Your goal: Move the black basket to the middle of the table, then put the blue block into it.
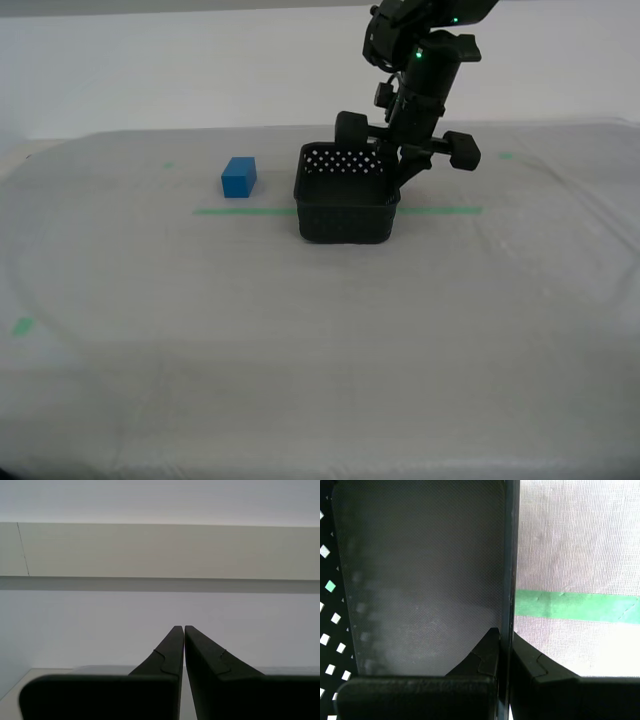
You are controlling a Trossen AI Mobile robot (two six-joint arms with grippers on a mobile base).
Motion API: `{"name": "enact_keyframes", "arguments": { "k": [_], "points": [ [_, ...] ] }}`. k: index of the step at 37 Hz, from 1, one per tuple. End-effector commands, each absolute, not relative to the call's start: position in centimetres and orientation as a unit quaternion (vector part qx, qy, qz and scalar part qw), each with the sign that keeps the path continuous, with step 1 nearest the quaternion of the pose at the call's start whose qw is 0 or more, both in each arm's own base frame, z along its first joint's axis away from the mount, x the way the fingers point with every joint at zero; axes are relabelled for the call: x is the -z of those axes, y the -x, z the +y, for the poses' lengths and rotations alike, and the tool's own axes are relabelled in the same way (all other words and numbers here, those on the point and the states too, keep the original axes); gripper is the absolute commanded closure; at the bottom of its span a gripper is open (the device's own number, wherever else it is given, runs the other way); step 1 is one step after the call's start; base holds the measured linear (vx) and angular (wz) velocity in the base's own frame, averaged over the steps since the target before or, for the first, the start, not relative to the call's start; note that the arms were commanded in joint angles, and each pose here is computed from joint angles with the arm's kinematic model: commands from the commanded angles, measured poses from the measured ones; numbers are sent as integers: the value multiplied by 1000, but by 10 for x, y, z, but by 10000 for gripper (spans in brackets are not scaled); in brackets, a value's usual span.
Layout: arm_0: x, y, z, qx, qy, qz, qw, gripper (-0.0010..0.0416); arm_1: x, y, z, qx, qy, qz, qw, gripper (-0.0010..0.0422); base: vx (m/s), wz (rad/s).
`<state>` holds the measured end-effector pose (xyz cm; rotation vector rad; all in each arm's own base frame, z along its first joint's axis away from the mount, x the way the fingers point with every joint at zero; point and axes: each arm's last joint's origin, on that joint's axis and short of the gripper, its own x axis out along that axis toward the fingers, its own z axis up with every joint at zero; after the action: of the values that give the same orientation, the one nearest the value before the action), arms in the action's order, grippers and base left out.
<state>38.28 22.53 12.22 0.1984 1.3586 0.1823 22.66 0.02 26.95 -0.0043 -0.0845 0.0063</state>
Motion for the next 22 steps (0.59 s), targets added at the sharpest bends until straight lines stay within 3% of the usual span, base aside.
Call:
{"name": "enact_keyframes", "arguments": {
  "k": [1, 22],
  "points": [
    [-124, -383, 224, -73, -86, 623, 774, 402, -270, -227, 0, -3, 1, -45, 999, 412, 0, 0],
    [-124, -378, 221, -57, -44, 630, 773, 402, -266, -233, 0, -3, 1, -38, 999, 412, 0, 0]
  ]
}}
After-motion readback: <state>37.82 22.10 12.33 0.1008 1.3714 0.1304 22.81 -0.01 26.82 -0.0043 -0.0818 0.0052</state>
